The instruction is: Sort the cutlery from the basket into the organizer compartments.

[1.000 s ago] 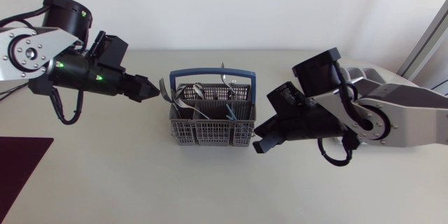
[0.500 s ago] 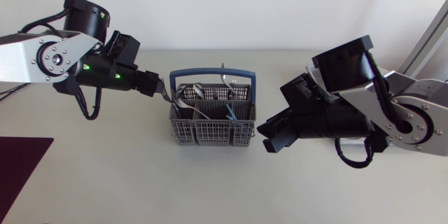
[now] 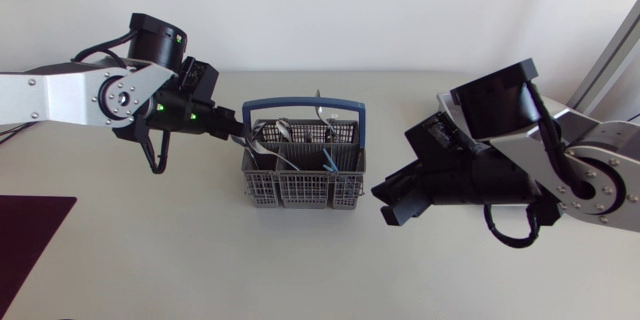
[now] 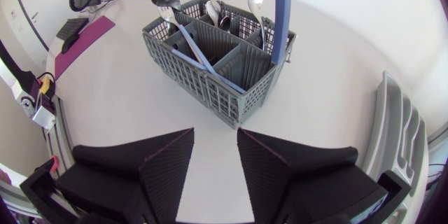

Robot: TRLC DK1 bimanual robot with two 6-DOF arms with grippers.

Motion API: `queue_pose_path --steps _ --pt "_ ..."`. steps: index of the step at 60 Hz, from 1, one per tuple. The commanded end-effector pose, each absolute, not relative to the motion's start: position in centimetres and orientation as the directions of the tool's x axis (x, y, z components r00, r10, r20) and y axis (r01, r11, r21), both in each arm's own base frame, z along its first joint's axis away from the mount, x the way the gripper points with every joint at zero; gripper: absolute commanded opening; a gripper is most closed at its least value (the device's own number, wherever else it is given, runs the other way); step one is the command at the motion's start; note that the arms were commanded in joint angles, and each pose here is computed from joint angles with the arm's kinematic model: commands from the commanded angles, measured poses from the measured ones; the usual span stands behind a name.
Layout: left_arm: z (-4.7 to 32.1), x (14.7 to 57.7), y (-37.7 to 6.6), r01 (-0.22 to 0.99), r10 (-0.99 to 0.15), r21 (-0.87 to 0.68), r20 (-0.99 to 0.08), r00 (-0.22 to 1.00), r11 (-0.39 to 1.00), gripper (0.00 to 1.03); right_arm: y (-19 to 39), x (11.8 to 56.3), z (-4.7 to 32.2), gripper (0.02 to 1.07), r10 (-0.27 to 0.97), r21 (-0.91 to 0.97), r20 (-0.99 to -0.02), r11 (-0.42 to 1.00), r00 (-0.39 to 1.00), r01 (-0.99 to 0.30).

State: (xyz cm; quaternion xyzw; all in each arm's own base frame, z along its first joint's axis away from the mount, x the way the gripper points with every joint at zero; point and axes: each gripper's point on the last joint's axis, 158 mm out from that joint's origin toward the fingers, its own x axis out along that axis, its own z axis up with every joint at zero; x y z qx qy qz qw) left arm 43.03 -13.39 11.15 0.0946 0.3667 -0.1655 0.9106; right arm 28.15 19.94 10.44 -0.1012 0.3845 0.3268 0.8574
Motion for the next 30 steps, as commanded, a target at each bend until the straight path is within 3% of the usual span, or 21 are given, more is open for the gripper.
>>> queue_pose_path --steps 1,15,30 --pt "10.2 43.0 -13.5 0.349 -0.21 0.053 -0.712 0.67 0.936 0.13 19.5 27.8 9.8 0.5 0.479 0.082 -0.729 0.77 0.489 -0.633" --pt "11.2 41.3 -14.9 0.366 -0.196 0.108 -0.69 0.697 0.924 0.06 19.4 27.6 9.4 0.5 0.48 0.081 -0.728 0.769 0.49 -0.634" --pt "12.7 40.4 -15.4 0.363 -0.182 0.158 -0.646 0.741 0.918 0.06 19.1 27.4 9.1 0.5 0.478 0.077 -0.727 0.771 0.493 -0.633"
